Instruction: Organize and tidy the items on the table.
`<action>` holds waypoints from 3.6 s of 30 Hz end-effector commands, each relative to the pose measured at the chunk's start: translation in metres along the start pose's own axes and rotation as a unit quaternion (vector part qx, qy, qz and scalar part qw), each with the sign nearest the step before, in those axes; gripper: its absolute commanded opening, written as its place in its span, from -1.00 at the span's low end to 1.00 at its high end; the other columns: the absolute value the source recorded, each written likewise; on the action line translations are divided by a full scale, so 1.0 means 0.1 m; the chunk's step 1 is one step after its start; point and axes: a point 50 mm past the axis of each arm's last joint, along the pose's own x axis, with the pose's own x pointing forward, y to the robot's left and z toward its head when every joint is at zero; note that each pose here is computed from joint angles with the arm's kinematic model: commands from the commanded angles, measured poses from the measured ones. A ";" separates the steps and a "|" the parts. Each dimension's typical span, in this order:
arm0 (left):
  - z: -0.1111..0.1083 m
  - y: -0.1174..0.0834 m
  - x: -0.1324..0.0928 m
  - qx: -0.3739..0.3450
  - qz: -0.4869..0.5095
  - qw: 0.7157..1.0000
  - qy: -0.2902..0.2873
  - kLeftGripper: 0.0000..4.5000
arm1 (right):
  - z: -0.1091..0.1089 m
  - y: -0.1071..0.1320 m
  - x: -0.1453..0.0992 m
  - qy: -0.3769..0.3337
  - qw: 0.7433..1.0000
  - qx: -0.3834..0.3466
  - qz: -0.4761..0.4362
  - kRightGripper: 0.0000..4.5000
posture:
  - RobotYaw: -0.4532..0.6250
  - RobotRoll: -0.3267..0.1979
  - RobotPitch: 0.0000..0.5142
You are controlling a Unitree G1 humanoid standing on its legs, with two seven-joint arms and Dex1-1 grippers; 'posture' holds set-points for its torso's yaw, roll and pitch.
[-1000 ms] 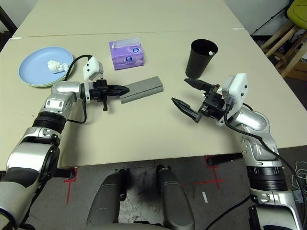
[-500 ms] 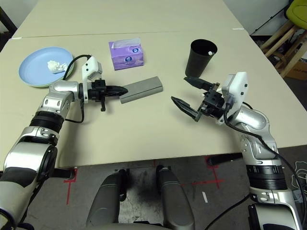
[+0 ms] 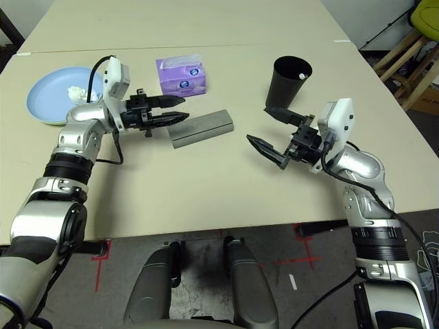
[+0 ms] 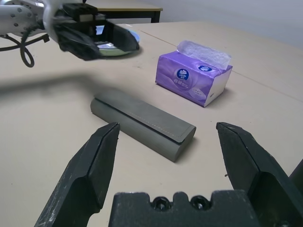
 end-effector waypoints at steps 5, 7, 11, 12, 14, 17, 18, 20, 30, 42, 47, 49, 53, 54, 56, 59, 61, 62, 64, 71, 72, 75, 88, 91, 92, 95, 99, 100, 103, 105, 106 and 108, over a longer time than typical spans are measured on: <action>-0.03 -0.03 -0.07 0.005 0.001 1.000 -0.002 0.98 | 0.01 -0.06 -0.04 0.002 1.000 -0.002 -0.005 1.00 | -0.04 0.25 -0.20; -0.05 -0.04 -0.07 0.008 -0.005 1.000 0.004 0.98 | 0.01 -0.08 -0.06 0.006 1.000 -0.003 -0.007 1.00 | -0.04 0.25 -0.20; -0.11 -0.05 -0.08 0.013 0.001 1.000 0.008 0.98 | 0.02 -0.19 -0.17 0.026 0.999 0.003 -0.025 1.00 | -0.06 0.25 -0.21; -0.12 -0.04 -0.08 0.018 0.005 1.000 0.009 0.98 | 0.02 -0.21 -0.19 0.029 0.999 0.001 -0.031 1.00 | -0.06 0.25 -0.20; -0.13 -0.04 -0.09 0.029 0.002 0.999 0.014 0.98 | 0.02 -0.25 -0.22 0.030 0.998 -0.001 -0.048 1.00 | -0.06 0.25 -0.21; -0.15 -0.06 -0.09 0.038 -0.012 0.999 0.017 0.98 | -0.01 -0.29 -0.26 0.017 0.996 0.014 -0.086 1.00 | -0.06 0.25 -0.22; -0.15 -0.07 -0.09 0.042 -0.017 0.999 0.019 0.98 | -0.03 -0.30 -0.27 0.015 0.995 0.017 -0.098 1.00 | -0.06 0.25 -0.23; -0.17 -0.08 -0.10 0.046 -0.023 0.998 0.023 0.98 | -0.06 -0.29 -0.30 0.014 0.993 0.022 -0.114 1.00 | -0.07 0.25 -0.23; -0.27 -0.17 -0.12 0.034 -0.027 0.999 0.026 0.98 | -0.06 -0.33 -0.45 0.105 0.980 0.063 -0.157 1.00 | -0.07 0.25 -0.22; -0.26 -0.18 -0.13 0.046 -0.059 0.996 0.049 0.98 | 0.01 -0.40 -0.72 0.264 0.952 0.009 -0.153 1.00 | -0.11 0.25 -0.18; -0.20 -0.21 -0.06 0.037 -0.073 0.997 0.002 0.98 | 0.08 -0.45 -0.68 0.331 0.938 -0.038 -0.097 1.00 | -0.11 0.25 -0.16; -0.19 -0.23 -0.04 0.030 -0.079 0.996 -0.012 0.98 | 0.10 -0.45 -0.63 0.359 0.929 -0.063 -0.060 1.00 | -0.11 0.25 -0.16; -0.22 -0.28 -0.04 0.016 -0.085 0.996 -0.019 0.98 | 0.18 -0.51 -0.49 0.396 0.911 -0.108 0.030 1.00 | -0.10 0.25 -0.14; -0.22 -0.29 -0.04 0.011 -0.084 0.996 -0.019 0.98 | 0.20 -0.53 -0.46 0.404 0.905 -0.121 0.051 1.00 | -0.10 0.25 -0.14; -0.23 -0.31 -0.04 0.002 -0.086 0.996 -0.018 0.98 | 0.24 -0.58 -0.41 0.422 0.891 -0.143 0.088 1.00 | -0.09 0.25 -0.11; -0.24 -0.33 -0.04 -0.006 -0.086 0.996 -0.018 0.98 | 0.30 -0.67 -0.37 0.452 0.862 -0.184 0.138 1.00 | -0.08 0.25 -0.08; -0.23 -0.34 -0.05 -0.009 -0.085 0.996 -0.018 0.98 | 0.33 -0.70 -0.35 0.473 0.837 -0.206 0.181 1.00 | -0.08 0.25 -0.06; -0.23 -0.34 -0.05 -0.010 -0.085 0.996 -0.018 0.98 | 0.35 -0.72 -0.34 0.485 0.823 -0.216 0.200 1.00 | -0.08 0.25 -0.05; -0.22 -0.34 -0.06 -0.011 -0.084 0.996 -0.017 0.98 | 0.37 -0.75 -0.30 0.500 0.799 -0.242 0.231 1.00 | -0.07 0.25 -0.03; -0.21 -0.34 -0.07 -0.010 -0.079 0.997 -0.017 0.98 | 0.32 -0.76 -0.17 0.514 0.739 -0.306 0.310 1.00 | -0.05 0.25 0.04; -0.21 -0.34 -0.08 -0.009 -0.080 0.997 -0.017 0.98 | 0.31 -0.76 -0.16 0.514 0.736 -0.310 0.314 1.00 | -0.05 0.25 0.05; -0.19 -0.35 -0.08 -0.012 -0.087 0.996 -0.020 0.98 | 0.28 -0.75 -0.13 0.507 0.730 -0.318 0.330 1.00 | -0.05 0.25 0.06; -0.16 -0.37 -0.01 0.003 -0.086 0.995 -0.043 0.98 | 0.22 -0.75 -0.07 0.511 0.697 -0.342 0.369 1.00 | -0.04 0.25 0.08; -0.16 -0.37 -0.01 0.004 -0.086 0.995 -0.043 0.98 | 0.21 -0.76 -0.05 0.512 0.694 -0.345 0.371 1.00 | -0.04 0.25 0.09; -0.16 -0.37 -0.01 0.004 -0.085 0.995 -0.042 0.98 | 0.21 -0.76 -0.05 0.513 0.693 -0.345 0.372 1.00 | -0.04 0.25 0.08; -0.16 -0.37 -0.02 0.005 -0.083 0.996 -0.037 0.98 | 0.20 -0.77 -0.02 0.512 0.690 -0.351 0.373 1.00 | -0.04 0.25 0.09; -0.17 -0.37 -0.03 0.006 -0.080 0.996 -0.032 0.98 | 0.19 -0.76 0.03 0.507 0.687 -0.354 0.381 1.00 | -0.03 0.25 0.08; -0.17 -0.37 -0.02 0.007 -0.080 0.996 -0.031 0.98 | 0.19 -0.76 0.03 0.507 0.686 -0.355 0.383 1.00 | -0.03 0.25 0.09; -0.17 -0.38 -0.02 0.012 -0.079 0.996 -0.030 0.98 | 0.19 -0.76 0.05 0.506 0.679 -0.357 0.393 1.00 | -0.02 0.25 0.09; -0.17 -0.38 -0.03 0.013 -0.078 0.996 -0.029 0.98 | 0.19 -0.76 0.07 0.504 0.678 -0.358 0.397 1.00 | -0.01 0.25 0.10; -0.17 -0.38 -0.03 0.013 -0.078 0.996 -0.029 0.98 | 0.19 -0.75 0.07 0.504 0.677 -0.358 0.399 1.00 | 0.00 0.25 0.09; -0.17 -0.38 -0.04 0.013 -0.077 0.997 -0.028 0.98 | 0.19 -0.75 0.08 0.504 0.674 -0.358 0.404 1.00 | 0.00 0.25 0.09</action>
